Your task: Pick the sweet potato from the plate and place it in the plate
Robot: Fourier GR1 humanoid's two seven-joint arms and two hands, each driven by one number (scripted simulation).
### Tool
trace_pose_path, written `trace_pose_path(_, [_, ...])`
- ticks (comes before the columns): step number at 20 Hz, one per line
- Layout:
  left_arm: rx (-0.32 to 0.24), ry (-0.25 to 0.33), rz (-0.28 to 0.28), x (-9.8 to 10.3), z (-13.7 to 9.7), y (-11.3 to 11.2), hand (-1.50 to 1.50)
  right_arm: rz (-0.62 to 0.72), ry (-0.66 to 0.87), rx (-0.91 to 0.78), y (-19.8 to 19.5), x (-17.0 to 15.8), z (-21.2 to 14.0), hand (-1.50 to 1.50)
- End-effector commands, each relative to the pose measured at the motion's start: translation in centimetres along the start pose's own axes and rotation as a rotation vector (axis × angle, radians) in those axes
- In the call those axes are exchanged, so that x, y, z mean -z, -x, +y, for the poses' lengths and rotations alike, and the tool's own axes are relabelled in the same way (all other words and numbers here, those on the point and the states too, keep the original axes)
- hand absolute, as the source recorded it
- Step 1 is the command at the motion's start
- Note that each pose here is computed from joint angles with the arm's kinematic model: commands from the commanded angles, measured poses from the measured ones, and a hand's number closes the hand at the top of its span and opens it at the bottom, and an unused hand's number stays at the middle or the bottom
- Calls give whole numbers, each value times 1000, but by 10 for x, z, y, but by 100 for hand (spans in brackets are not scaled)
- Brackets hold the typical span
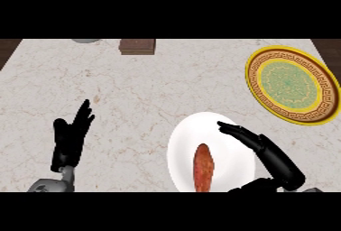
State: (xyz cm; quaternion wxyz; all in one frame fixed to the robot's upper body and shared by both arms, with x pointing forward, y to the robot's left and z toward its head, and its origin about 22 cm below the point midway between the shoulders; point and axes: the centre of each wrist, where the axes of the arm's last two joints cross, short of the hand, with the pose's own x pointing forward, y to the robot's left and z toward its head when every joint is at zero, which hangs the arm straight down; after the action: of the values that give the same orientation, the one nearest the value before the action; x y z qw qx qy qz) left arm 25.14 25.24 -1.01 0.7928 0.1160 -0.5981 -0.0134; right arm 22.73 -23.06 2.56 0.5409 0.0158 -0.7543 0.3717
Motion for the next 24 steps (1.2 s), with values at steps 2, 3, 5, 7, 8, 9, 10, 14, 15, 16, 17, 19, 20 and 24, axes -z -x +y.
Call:
trace_pose_path(2, [9,2,17,-7,3,3,0,72,-97,-212,-38,21,-16,-150])
trace_pose_path(3, [11,8,-1,-3,-1,-21,0,114,-153,-226,-35,23,-29,-150])
trace_pose_path(5, [-6,16,11,-11,-18,-12,0,153,-243,-241,-43,15,-8,-150])
trace_pose_path(7, [2,33,1,-1,-16,-6,0,207,-329,-278,-46,35,-21,-150])
trace_pose_path(8, [-6,20,-7,-21,-9,1,0,239,-377,-275,-47,18,-29,-150])
trace_pose_path(9, [-5,-1,7,-3,3,5,0,245,-399,-286,-53,40,-24,-150])
trace_pose_path(10, [6,-11,-11,2,7,-7,0,246,-420,-292,-63,45,-6,-150])
trace_pose_path(14, [-1,0,-2,3,-6,-4,0,305,-461,-276,-47,53,-10,-150])
trace_pose_path(15, [0,24,5,-9,7,18,0,295,-481,-279,-49,45,-5,-150])
trace_pose_path(16, [-16,13,-6,-12,-1,-1,0,309,-474,-281,-47,65,1,-150])
trace_pose_path(17, [13,7,5,-4,-13,-6,0,302,-475,-274,-43,54,-4,-150])
trace_pose_path(19, [7,5,11,-3,-8,-7,0,305,-483,-282,-32,51,25,-150])
trace_pose_path(20, [-7,5,-5,14,7,0,0,311,-466,-277,-40,63,17,-150])
trace_pose_path(24, [6,1,10,-3,-7,17,0,314,-494,-292,-38,74,0,-150])
